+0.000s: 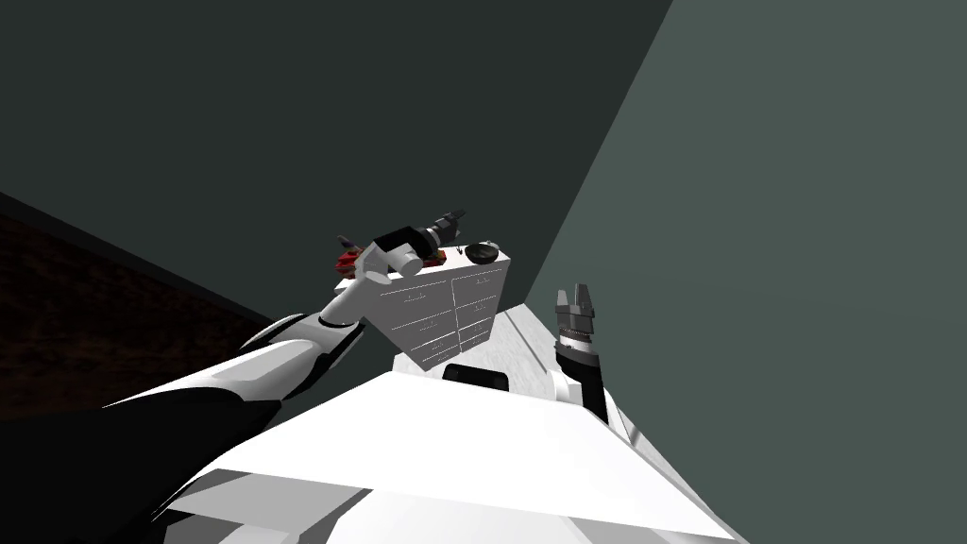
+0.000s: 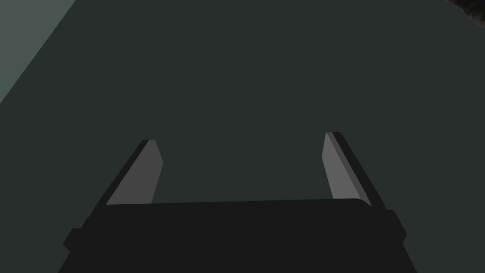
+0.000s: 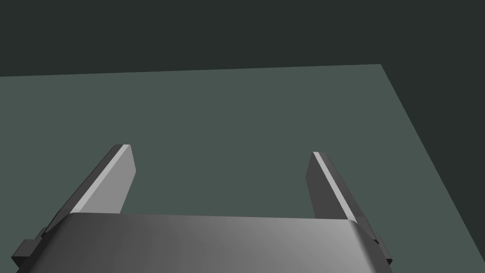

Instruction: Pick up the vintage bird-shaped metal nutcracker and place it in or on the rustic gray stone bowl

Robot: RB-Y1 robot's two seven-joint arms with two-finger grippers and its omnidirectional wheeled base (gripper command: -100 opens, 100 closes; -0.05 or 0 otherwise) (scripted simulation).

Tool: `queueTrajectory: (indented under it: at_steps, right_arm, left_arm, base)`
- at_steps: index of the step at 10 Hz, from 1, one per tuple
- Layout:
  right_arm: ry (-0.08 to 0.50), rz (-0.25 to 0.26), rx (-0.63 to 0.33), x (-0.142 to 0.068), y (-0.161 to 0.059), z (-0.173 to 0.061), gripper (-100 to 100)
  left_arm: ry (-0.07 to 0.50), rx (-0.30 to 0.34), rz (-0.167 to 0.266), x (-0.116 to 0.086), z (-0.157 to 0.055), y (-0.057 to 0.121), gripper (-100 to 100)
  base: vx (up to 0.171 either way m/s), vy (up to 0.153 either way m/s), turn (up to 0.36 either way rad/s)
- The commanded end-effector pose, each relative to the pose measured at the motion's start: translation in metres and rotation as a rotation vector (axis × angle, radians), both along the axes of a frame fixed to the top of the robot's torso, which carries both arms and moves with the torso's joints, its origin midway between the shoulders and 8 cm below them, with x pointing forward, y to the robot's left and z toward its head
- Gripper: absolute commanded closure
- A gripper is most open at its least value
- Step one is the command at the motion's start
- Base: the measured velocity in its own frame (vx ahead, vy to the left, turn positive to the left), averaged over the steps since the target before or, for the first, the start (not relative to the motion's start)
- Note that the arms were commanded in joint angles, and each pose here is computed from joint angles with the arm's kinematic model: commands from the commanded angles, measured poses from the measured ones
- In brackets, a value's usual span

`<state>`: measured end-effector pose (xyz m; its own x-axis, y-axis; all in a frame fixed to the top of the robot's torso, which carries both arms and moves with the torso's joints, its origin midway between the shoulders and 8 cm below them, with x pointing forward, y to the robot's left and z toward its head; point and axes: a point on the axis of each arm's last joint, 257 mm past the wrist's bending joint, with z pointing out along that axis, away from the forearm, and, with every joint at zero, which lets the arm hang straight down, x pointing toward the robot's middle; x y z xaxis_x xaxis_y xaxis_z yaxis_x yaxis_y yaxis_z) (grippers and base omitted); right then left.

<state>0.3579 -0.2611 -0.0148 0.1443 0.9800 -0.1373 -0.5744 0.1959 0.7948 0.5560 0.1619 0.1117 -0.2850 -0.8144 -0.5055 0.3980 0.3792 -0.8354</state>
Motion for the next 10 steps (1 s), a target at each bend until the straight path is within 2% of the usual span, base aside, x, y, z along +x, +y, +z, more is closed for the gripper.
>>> queueTrajectory:
  at_steps: [1, 2, 3, 5, 6, 8, 9, 10]
  right_arm:
    - [0.000, 0.000, 0.000, 0.000, 0.000, 0.000, 0]
    - [0.000, 0.000, 0.000, 0.000, 0.000, 0.000, 0]
    - [0.000, 0.000, 0.000, 0.000, 0.000, 0.000, 0]
    - [0.000, 0.000, 0.000, 0.000, 0.000, 0.000, 0]
    - [0.000, 0.000, 0.000, 0.000, 0.000, 0.000, 0]
    - [0.000, 0.000, 0.000, 0.000, 0.000, 0.000, 0]
    - [0.000, 0.000, 0.000, 0.000, 0.000, 0.000, 0]
    - [0.000, 0.000, 0.000, 0.000, 0.000, 0.000, 0]
  left_arm:
    - [0.022, 0.034, 0.008, 0.005, 0.003, 0.000, -100]
    - [0.037, 0.040, 0.014, 0.006, -0.001, 0.001, -100]
    - [0.060, 0.087, 0.022, 0.013, 0.002, 0.004, -100]
    - [0.083, 0.102, 0.033, 0.015, -0.001, 0.005, -100]
    - [0.104, 0.149, 0.044, 0.021, 0.004, 0.009, -100]
    - [0.132, 0.164, 0.057, 0.022, -0.002, 0.012, -100]
    - [0.152, 0.210, 0.072, 0.027, 0.004, 0.018, -100]
    - [0.170, 0.219, 0.080, 0.028, 0.000, 0.020, -100]
  base:
    - [0.003, -0.010, -0.034]
    - [0.000, 0.000, 0.000]
    - [0.004, -0.015, -0.062]
    - [0.003, -0.010, -0.017]
    - [0.005, -0.017, -0.086]
    - [0.005, -0.010, -0.009]
    - [0.006, -0.022, -0.082]
    - [0.009, -0.017, -0.046]
